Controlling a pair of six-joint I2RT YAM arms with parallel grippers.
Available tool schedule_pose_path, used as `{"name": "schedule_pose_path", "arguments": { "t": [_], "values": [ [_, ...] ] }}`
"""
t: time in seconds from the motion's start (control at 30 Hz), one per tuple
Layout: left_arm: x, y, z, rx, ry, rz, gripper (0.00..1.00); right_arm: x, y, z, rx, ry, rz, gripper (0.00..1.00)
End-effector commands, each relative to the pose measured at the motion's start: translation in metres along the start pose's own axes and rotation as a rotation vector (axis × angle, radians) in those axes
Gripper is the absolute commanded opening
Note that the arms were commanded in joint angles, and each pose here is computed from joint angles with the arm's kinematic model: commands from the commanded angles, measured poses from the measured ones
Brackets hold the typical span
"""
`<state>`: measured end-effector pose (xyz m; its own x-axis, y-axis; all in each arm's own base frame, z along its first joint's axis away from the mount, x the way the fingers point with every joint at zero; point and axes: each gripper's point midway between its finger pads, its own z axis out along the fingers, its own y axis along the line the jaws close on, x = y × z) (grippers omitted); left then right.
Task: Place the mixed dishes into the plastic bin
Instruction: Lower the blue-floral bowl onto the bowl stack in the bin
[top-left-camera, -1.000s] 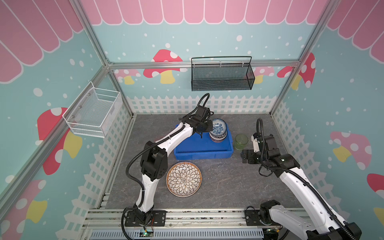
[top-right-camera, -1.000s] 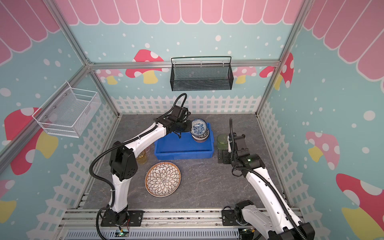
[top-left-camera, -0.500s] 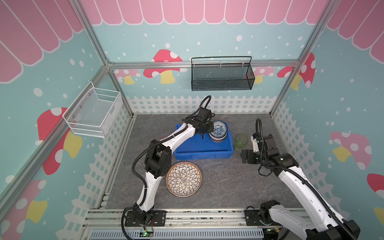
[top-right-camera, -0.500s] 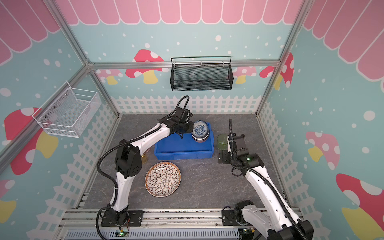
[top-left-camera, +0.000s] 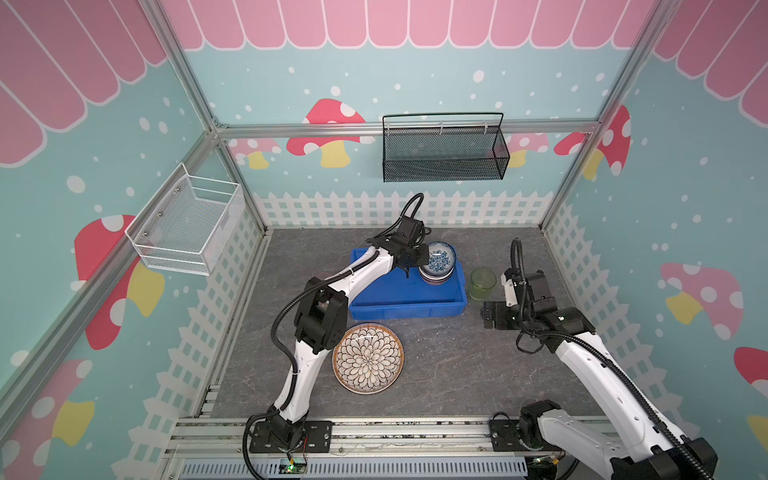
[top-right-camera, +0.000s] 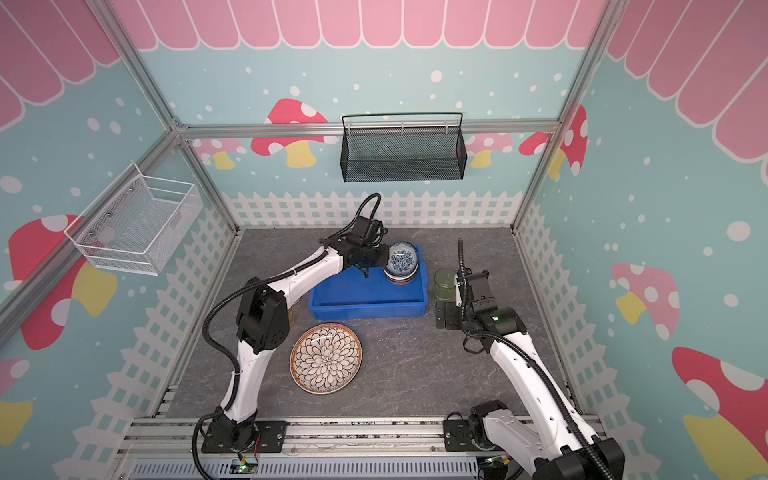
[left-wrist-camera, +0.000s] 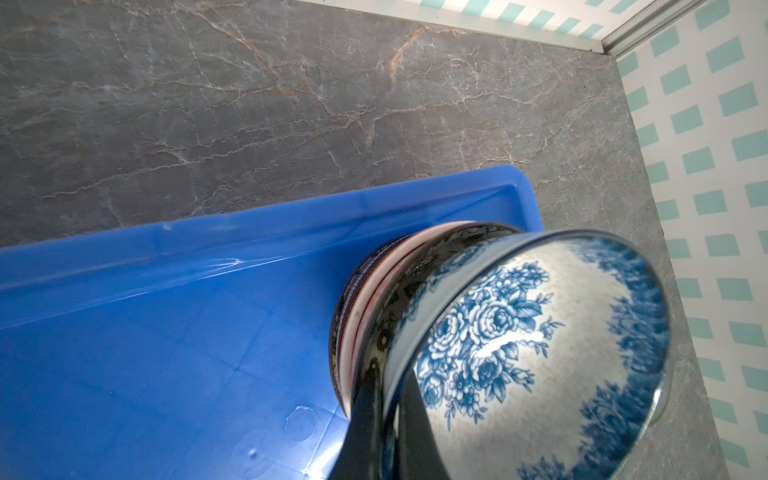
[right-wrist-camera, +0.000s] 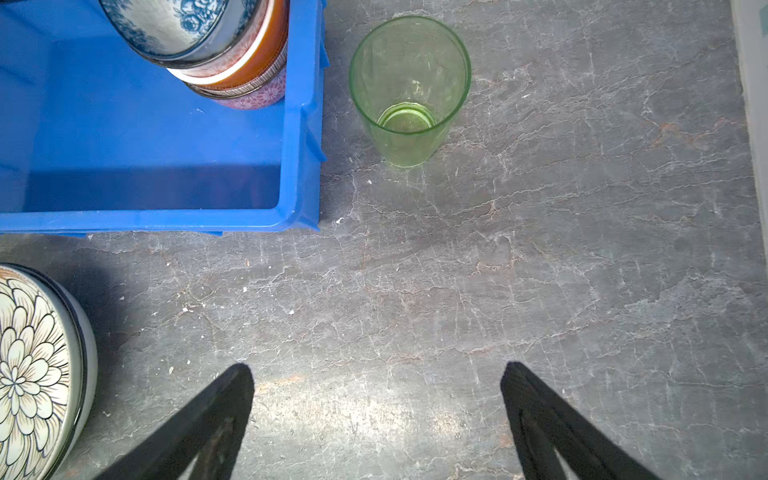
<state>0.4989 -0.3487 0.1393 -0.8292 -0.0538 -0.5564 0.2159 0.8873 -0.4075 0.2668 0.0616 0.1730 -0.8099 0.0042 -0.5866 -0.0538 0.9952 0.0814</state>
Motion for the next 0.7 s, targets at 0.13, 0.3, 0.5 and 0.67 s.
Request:
{"name": "schedule_pose_path", "arguments": {
  "t": [0.13, 0.3, 0.5, 0.67],
  "values": [
    [-0.0185, -0.0123, -0.0048, 0.047, -0.047, 0.012, 0.03, 0.0046, -0.0022, 0.0051, -0.001, 0.017, 0.009, 0.97],
    [-0.0182, -0.0125, -0.0046, 0.05, -0.045, 0.011, 0.14, 0.0052, -0.0021, 0.0061, -0.004, 0.02, 0.011, 0.97],
    [-0.0178, -0.0136, -0.0043, 0.057, -0.042, 0.007, 0.24, 0.0054, -0.0027, 0.0063, -0.004, 0.02, 0.012, 0.97],
    [-0.0165, -0.0141, -0.0034, 0.061, -0.036, 0.004, 0.31, 0.0048, -0.0027, 0.0058, -0.007, 0.016, 0.013, 0.97]
  ]
}}
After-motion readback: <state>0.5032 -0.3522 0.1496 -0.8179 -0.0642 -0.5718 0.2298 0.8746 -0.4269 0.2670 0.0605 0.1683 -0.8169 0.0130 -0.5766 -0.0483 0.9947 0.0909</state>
